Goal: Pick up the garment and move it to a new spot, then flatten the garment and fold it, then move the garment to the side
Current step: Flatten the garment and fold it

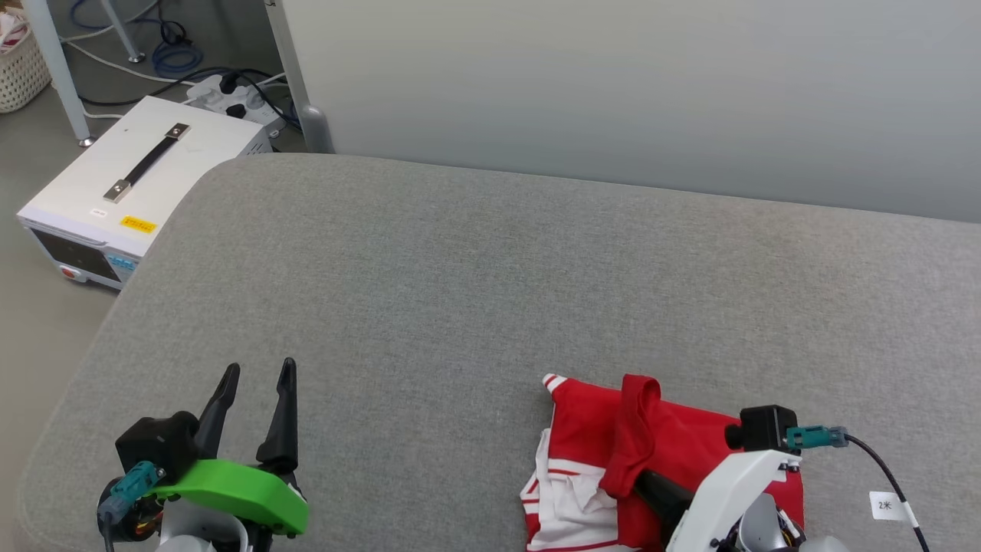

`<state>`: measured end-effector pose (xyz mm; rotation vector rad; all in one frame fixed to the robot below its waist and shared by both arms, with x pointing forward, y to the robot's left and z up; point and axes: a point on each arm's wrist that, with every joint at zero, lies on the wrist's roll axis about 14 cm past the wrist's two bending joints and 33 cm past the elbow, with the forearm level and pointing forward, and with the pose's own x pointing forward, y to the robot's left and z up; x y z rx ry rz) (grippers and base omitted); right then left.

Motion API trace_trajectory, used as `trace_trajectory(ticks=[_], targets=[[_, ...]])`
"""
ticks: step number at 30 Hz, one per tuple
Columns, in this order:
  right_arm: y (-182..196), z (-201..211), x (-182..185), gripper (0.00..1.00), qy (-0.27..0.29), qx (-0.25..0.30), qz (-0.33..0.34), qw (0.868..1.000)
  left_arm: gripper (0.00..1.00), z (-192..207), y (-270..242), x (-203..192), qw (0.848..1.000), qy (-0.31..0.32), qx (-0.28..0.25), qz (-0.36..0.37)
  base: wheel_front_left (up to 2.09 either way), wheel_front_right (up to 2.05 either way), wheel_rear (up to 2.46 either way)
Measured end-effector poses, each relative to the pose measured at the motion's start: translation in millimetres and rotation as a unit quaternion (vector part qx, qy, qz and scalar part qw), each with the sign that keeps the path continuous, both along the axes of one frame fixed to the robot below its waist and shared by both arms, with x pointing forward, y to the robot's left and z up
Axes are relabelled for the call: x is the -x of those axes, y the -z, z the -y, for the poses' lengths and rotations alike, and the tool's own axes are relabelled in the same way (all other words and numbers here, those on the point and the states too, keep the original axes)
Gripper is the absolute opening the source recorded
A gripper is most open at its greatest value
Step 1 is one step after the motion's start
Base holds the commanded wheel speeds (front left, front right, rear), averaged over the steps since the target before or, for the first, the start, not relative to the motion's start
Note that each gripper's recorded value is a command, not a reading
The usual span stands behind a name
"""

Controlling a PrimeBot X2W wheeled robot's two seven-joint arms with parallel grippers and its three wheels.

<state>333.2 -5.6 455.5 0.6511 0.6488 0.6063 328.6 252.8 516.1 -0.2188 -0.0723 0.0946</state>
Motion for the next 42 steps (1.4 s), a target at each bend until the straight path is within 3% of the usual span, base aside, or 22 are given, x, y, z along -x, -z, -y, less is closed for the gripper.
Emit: trace_trajectory(ticks=[9,10,11,12,23,27,30,31,32,37,42], targets=[[23,-30,-11,0.00,-0.024,0.019,-0.008,0.999,1.00,-7,6,10,1.000,-0.013,0.000,-0.010,0.00,0.00,0.00],[28,-32,-11,0.28,-0.028,0.025,-0.012,0.999,1.00,-8,7,10,1.000,-0.015,0.000,-0.012,0.00,0.00,0.00],[32,-34,-11,0.49,-0.032,0.031,-0.014,0.999,1.00,-9,8,11,1.000,-0.017,0.000,-0.013,0.00,0.00,0.00],[34,-37,-11,1.00,-0.037,0.035,-0.014,0.999,1.00,-10,9,12,1.000,-0.019,0.000,-0.015,0.00,0.00,0.00],[4,-68,-2,1.00,-0.098,0.036,0.042,0.994,1.00,-7,7,11,1.000,-0.013,0.000,-0.010,0.00,0.00,0.00],[-19,-51,-21,1.00,-0.071,0.070,0.109,0.989,1.00,2,1,7,1.000,0.001,0.000,0.000,0.00,0.00,0.00],[-44,-27,-44,1.00,-0.032,0.109,0.174,0.978,1.00,12,-5,2,1.000,0.017,0.002,0.009,0.00,0.00,0.00],[-54,-16,-52,1.00,-0.022,0.134,0.204,0.969,1.00,16,-6,0,1.000,0.022,0.002,0.012,0.00,0.00,0.00],[-84,25,-73,1.00,0.020,0.206,0.290,0.934,1.00,30,-10,-5,0.999,0.041,0.003,0.018,0.00,0.00,0.00],[-114,106,-91,1.00,0.104,0.281,0.355,0.886,1.00,51,-14,-14,0.997,0.069,0.010,0.028,0.00,0.00,0.00],[-130,158,-85,1.00,0.159,0.310,0.391,0.852,1.00,67,-20,-22,0.995,0.088,0.014,0.039,0.00,0.00,0.00]])
